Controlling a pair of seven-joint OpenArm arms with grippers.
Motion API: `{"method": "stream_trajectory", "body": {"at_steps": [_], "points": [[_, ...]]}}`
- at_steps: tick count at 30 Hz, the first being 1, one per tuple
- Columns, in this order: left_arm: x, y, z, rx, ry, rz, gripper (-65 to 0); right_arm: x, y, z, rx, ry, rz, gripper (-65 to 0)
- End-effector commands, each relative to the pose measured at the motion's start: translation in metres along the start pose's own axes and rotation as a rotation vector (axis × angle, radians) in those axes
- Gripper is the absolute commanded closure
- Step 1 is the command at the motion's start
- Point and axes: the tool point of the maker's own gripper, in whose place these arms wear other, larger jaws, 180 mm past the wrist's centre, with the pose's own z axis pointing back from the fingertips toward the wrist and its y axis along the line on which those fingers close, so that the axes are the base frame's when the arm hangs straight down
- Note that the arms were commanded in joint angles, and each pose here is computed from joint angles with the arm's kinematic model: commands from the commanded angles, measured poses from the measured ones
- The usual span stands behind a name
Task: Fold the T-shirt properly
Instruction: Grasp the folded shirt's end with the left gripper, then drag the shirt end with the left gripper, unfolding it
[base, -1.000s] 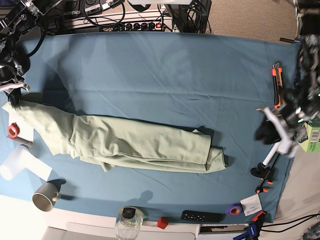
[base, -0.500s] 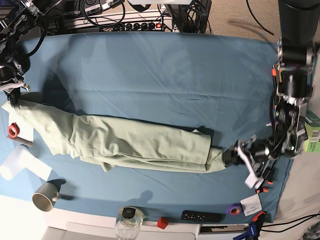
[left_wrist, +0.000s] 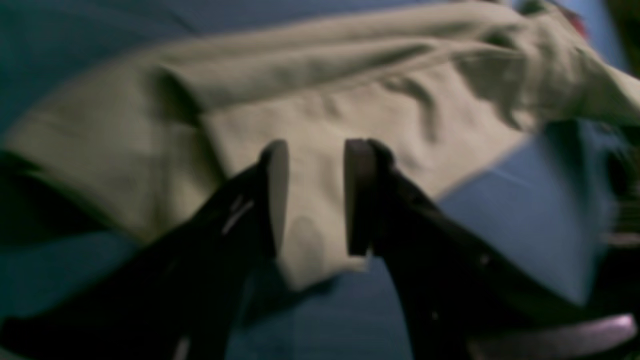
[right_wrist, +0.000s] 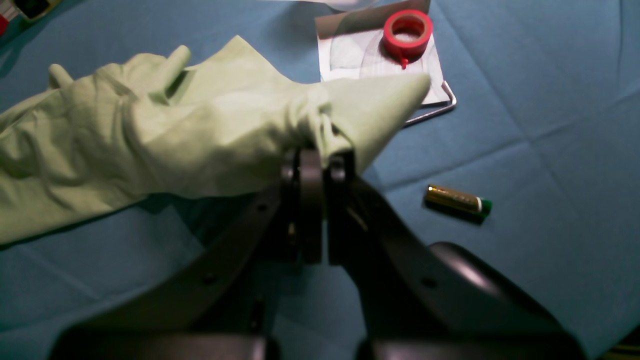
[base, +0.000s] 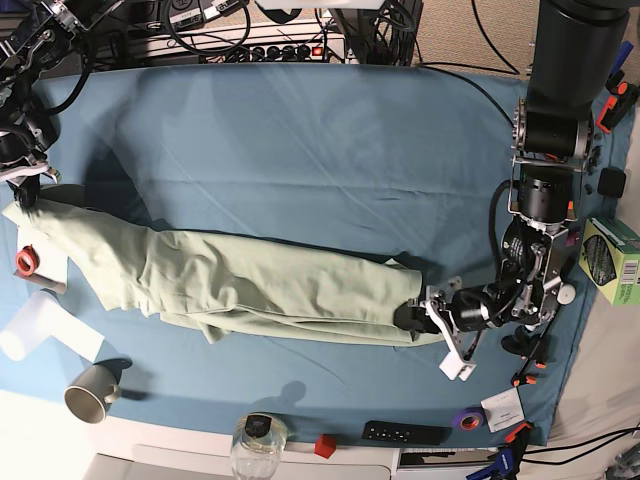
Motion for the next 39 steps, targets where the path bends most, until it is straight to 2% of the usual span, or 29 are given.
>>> {"method": "stream_trajectory", "body": {"at_steps": [1,7,18,20,23,30,34,39], "points": [[0.032,-0.001,0.007,0.005,-0.074,-0.036,-17.6,0.022,-0.002,0.004,-0.006,-0.068,0.029,0.0],[0.029,0.010,0.002,0.077,-0.071,-0.049,-17.4,0.022,-0.002,0.004,-0.005,-0.069,0.028,0.0],[0.001,-0.005,-0.036,0.054,-0.046,-0.008,-17.4,0.022,-0.002,0.004,-0.006,-0.069,0.028,0.0],[0.004,-0.008,-0.036,0.043,-0.053,-0.007,-13.0,0.022,-0.002,0.004,-0.006,-0.068,0.029,0.0],[0.007,-0.008,-0.036,0.039,-0.065,-0.004,-1.4,0.022,-0.002,0.004,-0.006,-0.069,0.028,0.0],[0.011,-0.007,-0.032,0.033,-0.081,0.013,0.0,0.022,-0.002,0.004,-0.006,-0.068,0.029,0.0],[0.018,-0.018,-0.014,-0.086,-0.081,0.025,0.0,0.022,-0.002,0.004,-0.005,-0.068,0.029,0.0],[0.024,-0.024,0.030,-0.231,-0.046,0.038,0.0,0.021,-0.002,0.004,-0.006,-0.065,0.028,0.0]]}}
